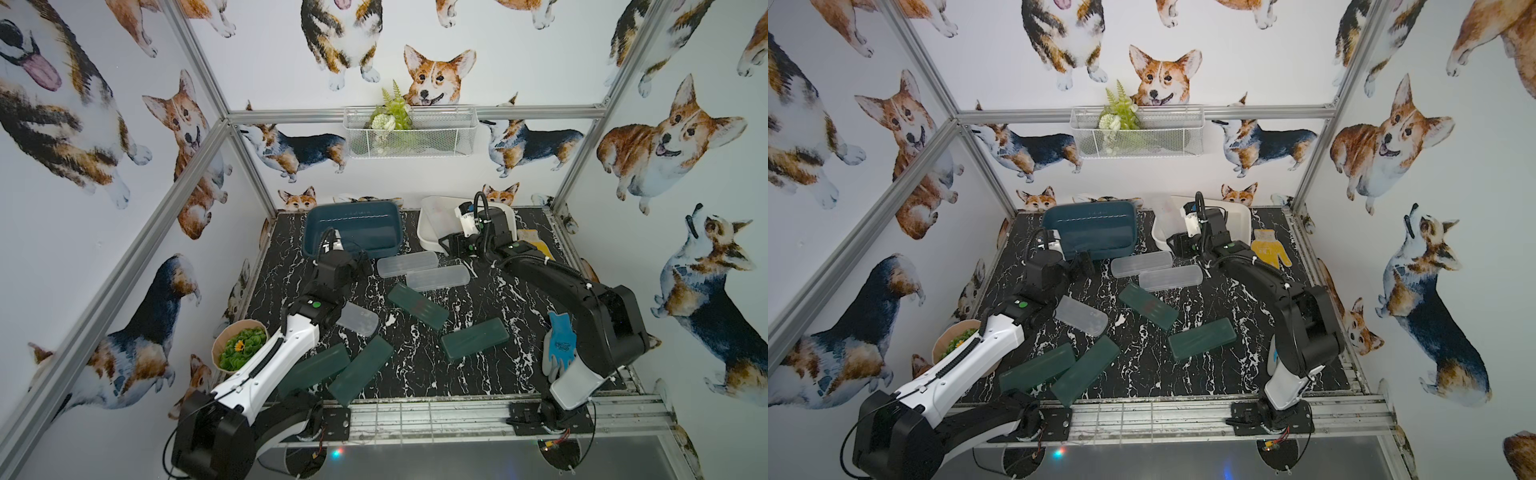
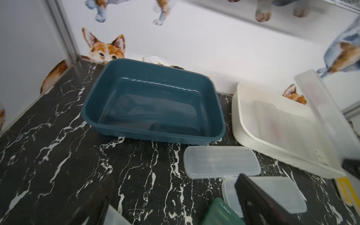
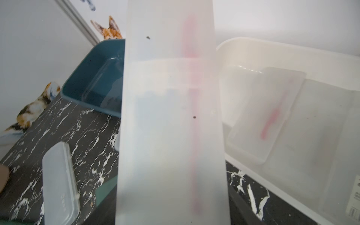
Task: Place the pencil cases by color into the storage box
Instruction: Place the pencil case at the storage box.
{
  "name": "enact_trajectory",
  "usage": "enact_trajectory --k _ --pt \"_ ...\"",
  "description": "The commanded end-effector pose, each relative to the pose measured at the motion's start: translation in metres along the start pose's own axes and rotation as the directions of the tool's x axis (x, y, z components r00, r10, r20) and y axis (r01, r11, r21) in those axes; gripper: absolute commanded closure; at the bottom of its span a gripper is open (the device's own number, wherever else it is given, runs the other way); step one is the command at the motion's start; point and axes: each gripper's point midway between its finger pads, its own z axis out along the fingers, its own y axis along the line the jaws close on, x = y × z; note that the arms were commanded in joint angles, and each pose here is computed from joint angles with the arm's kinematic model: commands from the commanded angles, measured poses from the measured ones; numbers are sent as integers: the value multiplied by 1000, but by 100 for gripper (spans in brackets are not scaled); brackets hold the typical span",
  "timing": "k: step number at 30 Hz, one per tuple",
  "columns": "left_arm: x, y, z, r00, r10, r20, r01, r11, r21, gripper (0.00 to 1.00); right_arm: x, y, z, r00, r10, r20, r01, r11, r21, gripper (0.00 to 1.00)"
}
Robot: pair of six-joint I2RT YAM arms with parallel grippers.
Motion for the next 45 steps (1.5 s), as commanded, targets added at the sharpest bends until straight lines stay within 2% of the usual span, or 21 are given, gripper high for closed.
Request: enact_trajectory --k 1,8,21,33,45 --pt "-6 -42 2 991 129 43 -133 984 114 0 -11 -36 16 990 142 2 -142 983 116 59" --pt "10 -75 1 978 204 33 -206 955 212 0 -5 -65 50 972 222 -75 -203 958 201 57" --pt "20 -81 -2 981 191 31 -193 950 245 0 -7 -77 108 928 352 -120 -325 925 196 57" --pt "23 -82 -1 982 187 27 -188 950 248 0 -3 -75 135 896 421 -141 -398 902 165 55" --pt "25 -80 -2 983 182 29 -183 952 246 0 4 -62 150 890 424 -170 -401 903 155 53"
